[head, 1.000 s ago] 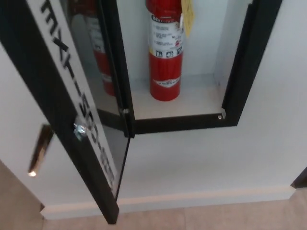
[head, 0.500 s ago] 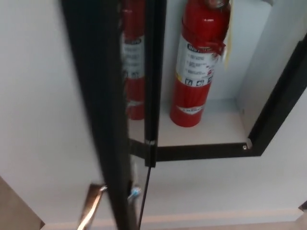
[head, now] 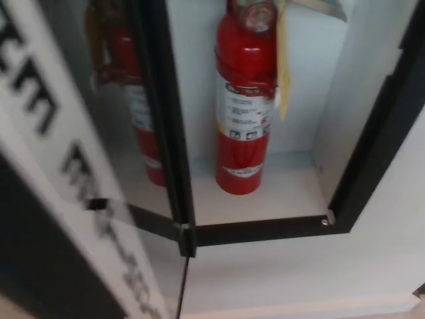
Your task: The robot wallks towards the fire extinguisher and uses its left hand to push the door to the right and close it
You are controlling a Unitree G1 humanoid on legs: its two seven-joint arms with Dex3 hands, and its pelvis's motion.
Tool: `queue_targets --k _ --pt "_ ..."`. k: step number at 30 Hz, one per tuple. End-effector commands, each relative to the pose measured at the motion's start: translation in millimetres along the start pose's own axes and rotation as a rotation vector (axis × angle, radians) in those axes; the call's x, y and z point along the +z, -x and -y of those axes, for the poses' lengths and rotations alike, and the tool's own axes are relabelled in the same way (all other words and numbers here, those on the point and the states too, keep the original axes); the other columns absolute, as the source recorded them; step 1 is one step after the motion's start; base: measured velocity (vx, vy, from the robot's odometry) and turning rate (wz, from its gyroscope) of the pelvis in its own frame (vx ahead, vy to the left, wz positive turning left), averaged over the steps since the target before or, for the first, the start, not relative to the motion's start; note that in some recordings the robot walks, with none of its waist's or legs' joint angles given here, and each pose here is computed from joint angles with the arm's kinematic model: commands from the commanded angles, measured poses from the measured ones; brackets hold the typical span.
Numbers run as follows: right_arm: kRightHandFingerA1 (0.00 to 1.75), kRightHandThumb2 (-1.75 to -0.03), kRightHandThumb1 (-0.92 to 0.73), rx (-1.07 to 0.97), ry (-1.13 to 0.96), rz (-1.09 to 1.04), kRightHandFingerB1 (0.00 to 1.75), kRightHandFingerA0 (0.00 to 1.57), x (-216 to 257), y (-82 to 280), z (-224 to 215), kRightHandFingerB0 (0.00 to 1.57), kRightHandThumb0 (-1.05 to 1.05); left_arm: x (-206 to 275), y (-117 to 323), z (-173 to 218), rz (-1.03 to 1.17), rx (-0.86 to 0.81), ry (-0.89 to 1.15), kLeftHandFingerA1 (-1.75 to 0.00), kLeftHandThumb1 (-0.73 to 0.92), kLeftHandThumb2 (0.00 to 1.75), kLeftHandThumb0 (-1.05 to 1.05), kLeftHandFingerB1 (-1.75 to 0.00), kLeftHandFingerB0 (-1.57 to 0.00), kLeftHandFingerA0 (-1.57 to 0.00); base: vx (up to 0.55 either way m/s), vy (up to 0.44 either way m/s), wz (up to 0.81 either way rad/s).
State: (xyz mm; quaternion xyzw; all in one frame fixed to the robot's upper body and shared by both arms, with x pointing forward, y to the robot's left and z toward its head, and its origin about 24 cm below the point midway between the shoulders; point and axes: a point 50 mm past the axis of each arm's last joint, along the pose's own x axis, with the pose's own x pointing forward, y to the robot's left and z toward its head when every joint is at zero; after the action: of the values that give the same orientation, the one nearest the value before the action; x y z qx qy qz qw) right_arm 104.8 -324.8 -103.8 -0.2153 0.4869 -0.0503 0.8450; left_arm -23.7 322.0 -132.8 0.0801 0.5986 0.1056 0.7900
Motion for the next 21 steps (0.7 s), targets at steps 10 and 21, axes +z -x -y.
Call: queue_targets --k 10,21 --pt "0.51 -0.54 -0.45 -0.007 -0.033 -0.008 0.36 0.29 0.9 -1.7 2.6 0.31 -0.58 1.0 1.9 -7.0 0.015 0.012 -0.006 -0.48 0.54 0.57 -0.59 -0.36 -0.52 -0.45 -0.01 0.125 0.00" --pt "0.54 -0.54 -0.44 -0.008 -0.042 0.015 0.37 0.28 3.6 -2.7 2.6 0.31 -0.60 2.1 1.5 -5.5 0.027 0.007 0.008 -0.43 0.55 0.58 -0.61 -0.36 -0.51 -0.41 -0.07 -0.066 0.02"
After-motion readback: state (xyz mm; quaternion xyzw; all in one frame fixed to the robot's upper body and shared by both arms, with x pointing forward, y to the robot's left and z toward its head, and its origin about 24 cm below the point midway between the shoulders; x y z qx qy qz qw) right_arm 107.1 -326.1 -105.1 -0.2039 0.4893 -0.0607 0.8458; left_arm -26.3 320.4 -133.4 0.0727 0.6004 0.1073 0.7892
